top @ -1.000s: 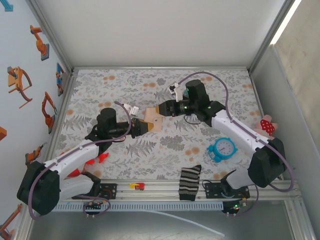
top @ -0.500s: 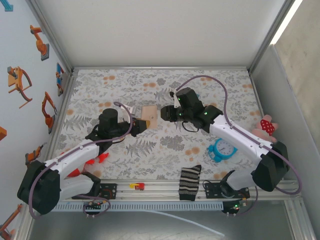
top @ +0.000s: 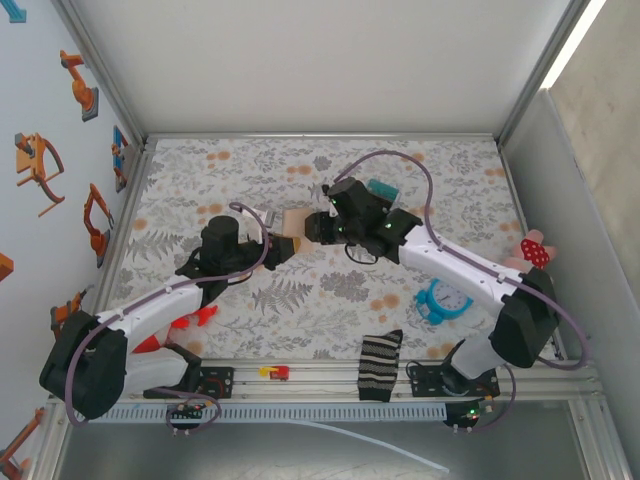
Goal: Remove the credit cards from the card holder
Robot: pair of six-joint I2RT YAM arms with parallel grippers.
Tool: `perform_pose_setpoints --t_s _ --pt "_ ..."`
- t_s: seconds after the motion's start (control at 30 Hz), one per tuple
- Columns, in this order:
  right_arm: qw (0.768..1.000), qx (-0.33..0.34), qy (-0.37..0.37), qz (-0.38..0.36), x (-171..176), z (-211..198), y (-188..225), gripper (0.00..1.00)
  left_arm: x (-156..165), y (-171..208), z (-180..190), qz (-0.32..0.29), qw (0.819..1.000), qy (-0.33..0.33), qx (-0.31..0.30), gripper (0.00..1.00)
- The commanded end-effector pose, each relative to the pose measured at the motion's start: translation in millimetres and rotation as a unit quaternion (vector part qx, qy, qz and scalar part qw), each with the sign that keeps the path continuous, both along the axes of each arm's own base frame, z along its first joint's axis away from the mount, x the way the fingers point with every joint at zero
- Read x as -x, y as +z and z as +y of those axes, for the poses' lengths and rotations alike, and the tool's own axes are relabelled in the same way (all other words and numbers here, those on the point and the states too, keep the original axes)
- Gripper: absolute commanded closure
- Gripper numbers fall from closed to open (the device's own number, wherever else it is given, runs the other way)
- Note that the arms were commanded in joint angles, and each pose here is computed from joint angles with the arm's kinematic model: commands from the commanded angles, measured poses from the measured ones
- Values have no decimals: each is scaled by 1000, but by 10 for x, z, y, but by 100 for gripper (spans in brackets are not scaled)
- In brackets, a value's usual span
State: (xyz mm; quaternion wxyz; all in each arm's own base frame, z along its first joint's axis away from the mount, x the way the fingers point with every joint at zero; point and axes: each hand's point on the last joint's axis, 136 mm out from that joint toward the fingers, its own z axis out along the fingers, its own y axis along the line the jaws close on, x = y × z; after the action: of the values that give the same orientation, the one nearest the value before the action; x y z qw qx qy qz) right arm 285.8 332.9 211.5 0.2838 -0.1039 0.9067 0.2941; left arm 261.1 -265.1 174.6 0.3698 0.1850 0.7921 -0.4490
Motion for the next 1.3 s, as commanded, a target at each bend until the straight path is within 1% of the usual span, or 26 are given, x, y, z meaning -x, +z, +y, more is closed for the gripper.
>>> perform_pose_setpoints --t_s 0.0,0.13,0.47,0.67,1.27 --pt "999 -30 3 -14 -37 169 208 64 -77 251 -71 -35 999 -3 23 100" --pt "999 -32 9 -12 -37 242 200 63 -91 247 -80 -35 999 -3 23 100" --pt "1000 0 1 -3 -104 250 38 60 -117 293 -109 -38 999 -4 34 100" --pt "1000 7 2 4 -117 269 -29 59 -121 302 -108 -38 999 -2 36 100" --pt "999 44 -18 9 -133 138 -146 59 -167 362 -92 -42 998 13 47 100"
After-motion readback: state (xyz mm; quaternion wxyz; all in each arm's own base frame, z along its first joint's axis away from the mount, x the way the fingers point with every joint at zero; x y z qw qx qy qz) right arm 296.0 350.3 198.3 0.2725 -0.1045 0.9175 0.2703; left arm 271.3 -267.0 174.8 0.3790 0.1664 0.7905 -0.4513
